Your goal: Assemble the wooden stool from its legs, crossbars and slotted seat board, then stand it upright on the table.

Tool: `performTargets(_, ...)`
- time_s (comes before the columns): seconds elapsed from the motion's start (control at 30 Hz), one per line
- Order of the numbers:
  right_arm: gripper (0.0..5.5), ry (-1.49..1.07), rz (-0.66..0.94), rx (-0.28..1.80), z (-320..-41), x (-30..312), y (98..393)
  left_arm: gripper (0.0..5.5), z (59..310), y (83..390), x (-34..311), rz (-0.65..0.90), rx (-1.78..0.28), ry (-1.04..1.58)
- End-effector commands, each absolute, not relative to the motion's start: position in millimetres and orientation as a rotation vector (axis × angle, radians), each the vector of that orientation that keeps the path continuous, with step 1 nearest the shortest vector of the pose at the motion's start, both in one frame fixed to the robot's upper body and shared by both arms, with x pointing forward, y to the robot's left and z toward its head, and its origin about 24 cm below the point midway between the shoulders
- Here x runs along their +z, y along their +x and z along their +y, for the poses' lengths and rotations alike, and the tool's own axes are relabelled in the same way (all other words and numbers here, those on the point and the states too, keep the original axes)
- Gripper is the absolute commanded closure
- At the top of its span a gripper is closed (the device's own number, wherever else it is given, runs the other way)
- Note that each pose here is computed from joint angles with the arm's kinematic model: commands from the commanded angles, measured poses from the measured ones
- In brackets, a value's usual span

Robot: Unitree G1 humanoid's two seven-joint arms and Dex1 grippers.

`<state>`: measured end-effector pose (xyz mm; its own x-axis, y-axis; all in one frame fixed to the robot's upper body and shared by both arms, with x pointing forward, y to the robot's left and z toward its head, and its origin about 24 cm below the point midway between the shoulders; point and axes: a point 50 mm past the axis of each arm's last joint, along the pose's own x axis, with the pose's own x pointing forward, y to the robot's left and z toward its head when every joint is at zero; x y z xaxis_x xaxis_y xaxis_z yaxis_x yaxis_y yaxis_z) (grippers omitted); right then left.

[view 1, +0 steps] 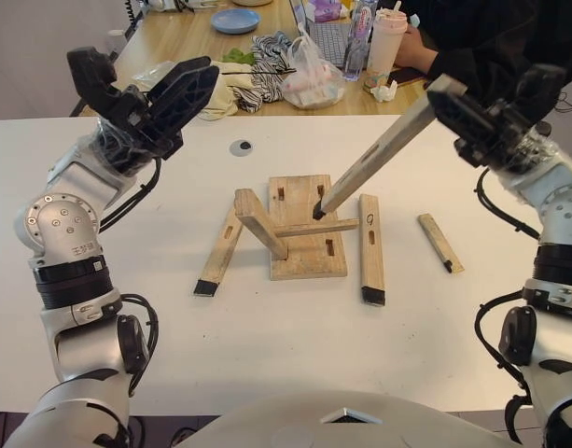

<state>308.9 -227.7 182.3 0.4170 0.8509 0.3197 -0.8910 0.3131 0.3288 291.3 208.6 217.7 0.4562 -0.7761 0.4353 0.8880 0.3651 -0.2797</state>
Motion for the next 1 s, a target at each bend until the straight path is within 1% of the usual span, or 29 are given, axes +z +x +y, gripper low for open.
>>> performTargets(0.03, 3.43, 0.445, -0.063, 1.132, -235.3, 173.6, 308.7, 2.28, 207.1, 292.6, 217.2, -0.243, -1.077, -0.502)
performTargets(0.23, 3.43, 0.436, 0.008, 1.172, -233.6, 161.6, 302.2, 2.28, 207.6, 290.7, 213.1, -0.227, -1.076, -0.499)
performTargets(0.47, 3.43, 0.414, 0.041, 1.190, -234.9, 160.3, 300.3, 2.28, 205.6, 288.5, 206.9, -0.208, -1.073, -0.497)
performTargets(0.67, 3.43, 0.397, 0.038, 1.199, -233.9, 166.2, 300.9, 2.28, 204.9, 288.6, 206.3, -0.202, -1.073, -0.493)
performTargets(0.83, 3.43, 0.320, 0.098, 1.255, -223.0, 158.4, 297.2, 2.28, 202.2, 289.4, 203.4, -0.196, -1.075, -0.499)
performTargets(1.0, 3.43, 0.240, 0.149, 1.315, -218.4, 156.6, 292.9, 2.28, 202.1, 288.5, 201.9, -0.189, -1.075, -0.495)
